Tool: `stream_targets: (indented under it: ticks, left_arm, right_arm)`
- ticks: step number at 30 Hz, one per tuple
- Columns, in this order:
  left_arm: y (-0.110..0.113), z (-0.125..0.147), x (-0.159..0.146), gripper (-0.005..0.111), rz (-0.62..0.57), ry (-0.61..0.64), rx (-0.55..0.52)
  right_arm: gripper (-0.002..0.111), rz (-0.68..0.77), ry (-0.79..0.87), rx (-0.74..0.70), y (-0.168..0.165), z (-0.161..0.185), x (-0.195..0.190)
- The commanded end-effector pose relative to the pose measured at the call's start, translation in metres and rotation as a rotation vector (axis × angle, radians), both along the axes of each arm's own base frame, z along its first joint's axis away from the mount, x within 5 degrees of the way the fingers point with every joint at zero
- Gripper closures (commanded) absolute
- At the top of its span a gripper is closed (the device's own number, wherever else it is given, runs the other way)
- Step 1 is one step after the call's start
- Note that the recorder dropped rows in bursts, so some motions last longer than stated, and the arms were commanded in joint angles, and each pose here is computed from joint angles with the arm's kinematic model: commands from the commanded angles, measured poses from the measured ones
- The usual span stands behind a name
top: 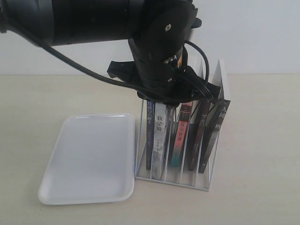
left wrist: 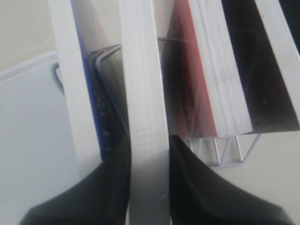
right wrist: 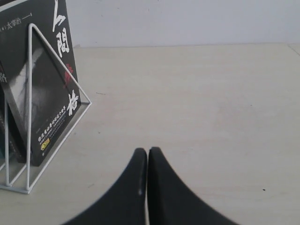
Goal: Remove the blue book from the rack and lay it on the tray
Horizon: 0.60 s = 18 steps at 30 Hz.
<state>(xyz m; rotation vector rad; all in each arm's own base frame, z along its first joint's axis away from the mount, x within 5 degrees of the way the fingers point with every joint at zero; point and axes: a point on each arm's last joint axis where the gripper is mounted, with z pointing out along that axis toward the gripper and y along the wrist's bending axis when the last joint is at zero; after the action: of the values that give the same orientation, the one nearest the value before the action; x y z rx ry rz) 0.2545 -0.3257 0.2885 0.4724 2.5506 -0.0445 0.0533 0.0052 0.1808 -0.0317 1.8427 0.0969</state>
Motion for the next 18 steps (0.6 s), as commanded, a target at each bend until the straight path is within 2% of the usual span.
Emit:
stream_targets:
  ticks: [1,6,13,18]
  left_arm:
    - [-0.001,0.006,-0.001,0.088,-0.023,-0.025,-0.018]
    - [-0.001,0.006,-0.001,0.064,-0.029,-0.026,-0.015]
    - [0.001,0.009,-0.001,0.062,-0.032,-0.035,-0.011]
    - [0.006,0.026,-0.003,0.062,-0.042,-0.082,-0.037]
  right_arm:
    - [0.108,-0.008,-0.018,-0.005,-0.001,0.002,0.0]
    - [0.108,-0.008,-0.018,-0.005,-0.001,0.002,0.0]
    - [0.108,-0.008,-0.018,-0.005,-0.001,0.002,0.0]
    - [0.108,-0.008,-0.018,-0.005,-0.001,0.002,0.0]
